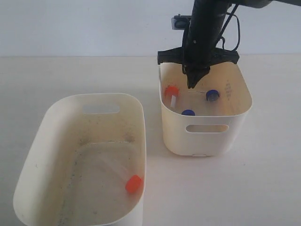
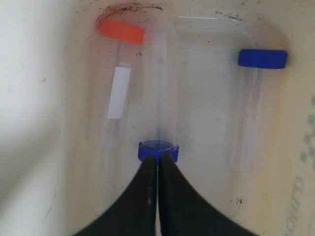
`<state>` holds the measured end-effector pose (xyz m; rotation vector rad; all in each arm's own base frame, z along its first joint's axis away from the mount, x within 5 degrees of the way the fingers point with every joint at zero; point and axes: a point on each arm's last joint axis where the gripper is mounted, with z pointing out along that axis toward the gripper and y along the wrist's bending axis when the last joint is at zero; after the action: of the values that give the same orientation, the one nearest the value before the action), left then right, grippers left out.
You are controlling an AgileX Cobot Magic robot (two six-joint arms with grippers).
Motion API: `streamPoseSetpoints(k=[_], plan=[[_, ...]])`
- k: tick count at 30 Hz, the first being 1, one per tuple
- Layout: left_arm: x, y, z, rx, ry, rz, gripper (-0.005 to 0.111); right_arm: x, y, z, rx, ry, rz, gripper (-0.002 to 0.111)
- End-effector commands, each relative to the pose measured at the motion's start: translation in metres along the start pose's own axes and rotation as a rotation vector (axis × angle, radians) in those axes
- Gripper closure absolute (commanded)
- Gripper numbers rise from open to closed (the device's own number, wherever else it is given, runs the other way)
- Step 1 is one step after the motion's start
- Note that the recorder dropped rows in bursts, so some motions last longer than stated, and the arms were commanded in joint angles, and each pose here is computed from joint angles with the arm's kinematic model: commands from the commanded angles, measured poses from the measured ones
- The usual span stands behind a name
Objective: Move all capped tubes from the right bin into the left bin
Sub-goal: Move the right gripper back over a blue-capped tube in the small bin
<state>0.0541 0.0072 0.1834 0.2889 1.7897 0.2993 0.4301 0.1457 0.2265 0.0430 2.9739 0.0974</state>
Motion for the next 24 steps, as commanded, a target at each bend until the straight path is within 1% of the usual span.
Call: streamPoseSetpoints(k=[1,4,6,9,16,24], plan=[[-0.002,0.0,0.0,0.005,-0.01,-0.011,0.102,-0.002,-0.004,0.001,0.018,-0.004,-0.002,0.108],[-0.002,0.0,0.0,0.005,-0.01,-0.011,0.102,-0.004,-0.009,0.002,0.018,-0.003,0.002,0.108],[-0.002,0.0,0.0,0.005,-0.01,-0.011,0.102,-0.007,-0.017,0.002,0.019,-0.003,0.021,0.108],[-0.002,0.0,0.0,0.005,-0.01,-0.011,0.102,-0.008,-0.021,0.001,-0.016,0.008,0.053,0.108],[-0.002,0.0,0.0,0.005,-0.01,-0.011,0.102,-0.008,-0.018,0.02,-0.031,0.055,0.058,0.108],[-0.002,0.0,0.0,0.005,-0.01,-0.011,0.102,-0.007,-0.018,0.026,-0.033,0.07,0.06,0.108]])
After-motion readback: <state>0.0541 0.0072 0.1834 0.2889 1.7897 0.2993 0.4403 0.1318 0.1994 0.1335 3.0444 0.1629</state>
